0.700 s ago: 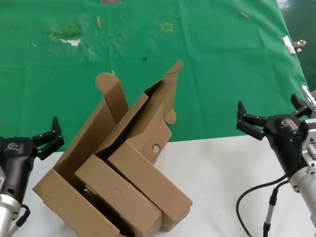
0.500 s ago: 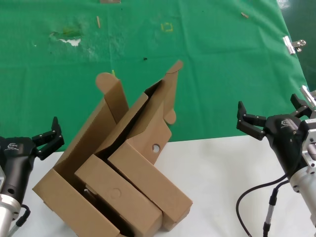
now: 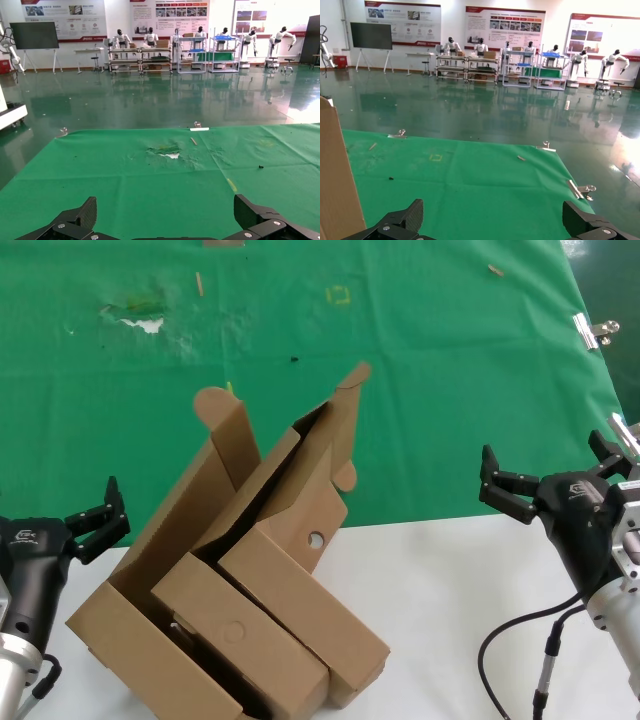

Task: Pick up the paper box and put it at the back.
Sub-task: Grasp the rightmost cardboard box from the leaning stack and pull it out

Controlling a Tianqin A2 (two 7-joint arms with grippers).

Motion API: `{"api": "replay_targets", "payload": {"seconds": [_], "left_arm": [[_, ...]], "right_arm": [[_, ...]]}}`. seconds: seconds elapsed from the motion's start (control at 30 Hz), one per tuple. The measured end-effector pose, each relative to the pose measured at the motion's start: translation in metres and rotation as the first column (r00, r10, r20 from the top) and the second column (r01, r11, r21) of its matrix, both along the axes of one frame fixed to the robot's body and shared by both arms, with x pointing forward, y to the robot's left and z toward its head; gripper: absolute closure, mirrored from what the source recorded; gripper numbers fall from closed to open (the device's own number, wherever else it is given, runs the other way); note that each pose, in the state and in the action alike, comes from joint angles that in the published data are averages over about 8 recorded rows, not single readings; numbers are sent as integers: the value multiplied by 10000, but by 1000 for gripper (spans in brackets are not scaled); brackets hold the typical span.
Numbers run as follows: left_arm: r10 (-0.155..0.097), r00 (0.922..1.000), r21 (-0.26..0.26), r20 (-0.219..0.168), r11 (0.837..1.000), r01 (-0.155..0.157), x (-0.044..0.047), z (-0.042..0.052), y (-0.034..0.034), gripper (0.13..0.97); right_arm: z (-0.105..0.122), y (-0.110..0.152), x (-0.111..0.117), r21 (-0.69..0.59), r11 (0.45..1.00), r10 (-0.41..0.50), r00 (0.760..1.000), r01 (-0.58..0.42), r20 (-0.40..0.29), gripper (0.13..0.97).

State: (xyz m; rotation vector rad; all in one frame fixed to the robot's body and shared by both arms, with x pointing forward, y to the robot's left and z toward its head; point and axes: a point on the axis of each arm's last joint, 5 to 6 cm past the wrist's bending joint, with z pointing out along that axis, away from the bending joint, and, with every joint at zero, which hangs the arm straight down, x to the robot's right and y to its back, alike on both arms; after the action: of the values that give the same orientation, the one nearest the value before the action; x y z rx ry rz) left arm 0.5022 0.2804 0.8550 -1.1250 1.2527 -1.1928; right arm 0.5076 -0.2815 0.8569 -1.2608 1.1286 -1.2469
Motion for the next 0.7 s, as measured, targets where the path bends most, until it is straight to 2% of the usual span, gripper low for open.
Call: {"api": "replay_targets", "payload": {"seconds": [0.7], "left_arm": [[0,10000,0,0,10000,0,0,0,0,132]], "right_arm": [[0,0,0,0,10000,0,10000,0,0,130]]}}
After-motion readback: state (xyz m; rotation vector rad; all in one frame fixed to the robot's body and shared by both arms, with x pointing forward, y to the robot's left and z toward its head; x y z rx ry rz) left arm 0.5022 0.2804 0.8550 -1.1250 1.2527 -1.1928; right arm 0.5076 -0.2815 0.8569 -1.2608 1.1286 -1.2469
